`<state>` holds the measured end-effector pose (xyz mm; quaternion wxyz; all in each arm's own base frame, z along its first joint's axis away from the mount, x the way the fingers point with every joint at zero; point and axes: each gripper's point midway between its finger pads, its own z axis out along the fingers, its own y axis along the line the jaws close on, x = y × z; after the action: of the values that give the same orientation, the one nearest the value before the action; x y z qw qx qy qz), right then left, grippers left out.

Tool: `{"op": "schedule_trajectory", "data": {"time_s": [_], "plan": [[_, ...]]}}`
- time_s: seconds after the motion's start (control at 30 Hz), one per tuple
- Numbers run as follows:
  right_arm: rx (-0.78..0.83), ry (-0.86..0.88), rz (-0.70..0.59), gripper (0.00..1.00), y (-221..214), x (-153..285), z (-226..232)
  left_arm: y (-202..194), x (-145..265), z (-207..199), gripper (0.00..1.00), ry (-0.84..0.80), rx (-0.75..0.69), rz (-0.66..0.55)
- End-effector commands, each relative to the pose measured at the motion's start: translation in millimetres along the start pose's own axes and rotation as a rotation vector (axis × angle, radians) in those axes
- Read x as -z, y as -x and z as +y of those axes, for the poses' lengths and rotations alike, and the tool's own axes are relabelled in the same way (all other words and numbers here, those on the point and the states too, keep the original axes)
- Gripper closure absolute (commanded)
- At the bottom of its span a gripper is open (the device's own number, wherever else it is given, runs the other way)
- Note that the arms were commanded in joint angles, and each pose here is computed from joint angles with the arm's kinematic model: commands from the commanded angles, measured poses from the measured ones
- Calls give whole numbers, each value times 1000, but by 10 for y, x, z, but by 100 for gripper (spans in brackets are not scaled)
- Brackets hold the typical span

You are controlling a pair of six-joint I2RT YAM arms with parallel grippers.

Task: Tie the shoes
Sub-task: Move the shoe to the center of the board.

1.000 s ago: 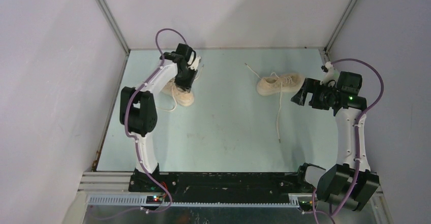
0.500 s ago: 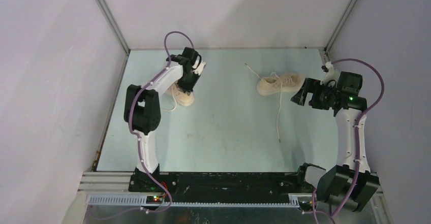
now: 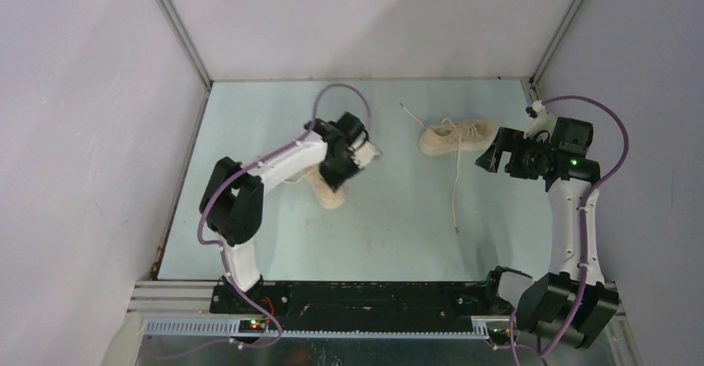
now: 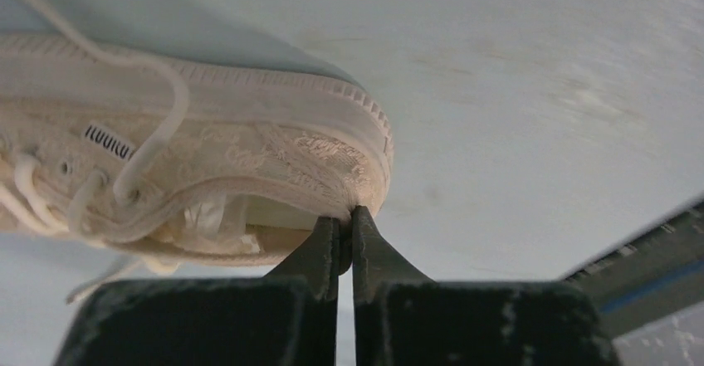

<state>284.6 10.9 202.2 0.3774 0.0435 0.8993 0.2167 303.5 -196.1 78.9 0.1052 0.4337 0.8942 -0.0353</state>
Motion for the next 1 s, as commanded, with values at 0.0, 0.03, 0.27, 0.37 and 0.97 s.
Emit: {"op": "schedule_trajectory", "data": {"time_s": [0.0, 0.03, 0.27, 0.37, 0.97], "plan": [[55, -8, -71, 4, 226, 91, 34, -53, 232, -774, 100, -143, -155, -23], [56, -10, -72, 4, 232, 94, 34, -81, 227, -893, 100, -174, -146, -17], [69, -11, -74, 4, 245, 114, 40, -302, 304, -1796, 100, -330, -295, -7], [89, -16, -72, 4, 241, 121, 28, -507, 279, -1999, 100, -350, -343, 13], [478, 125, 78, 16, 463, -149, 669, -50, 1256, -353, 32, 29, 247, -506]]}}
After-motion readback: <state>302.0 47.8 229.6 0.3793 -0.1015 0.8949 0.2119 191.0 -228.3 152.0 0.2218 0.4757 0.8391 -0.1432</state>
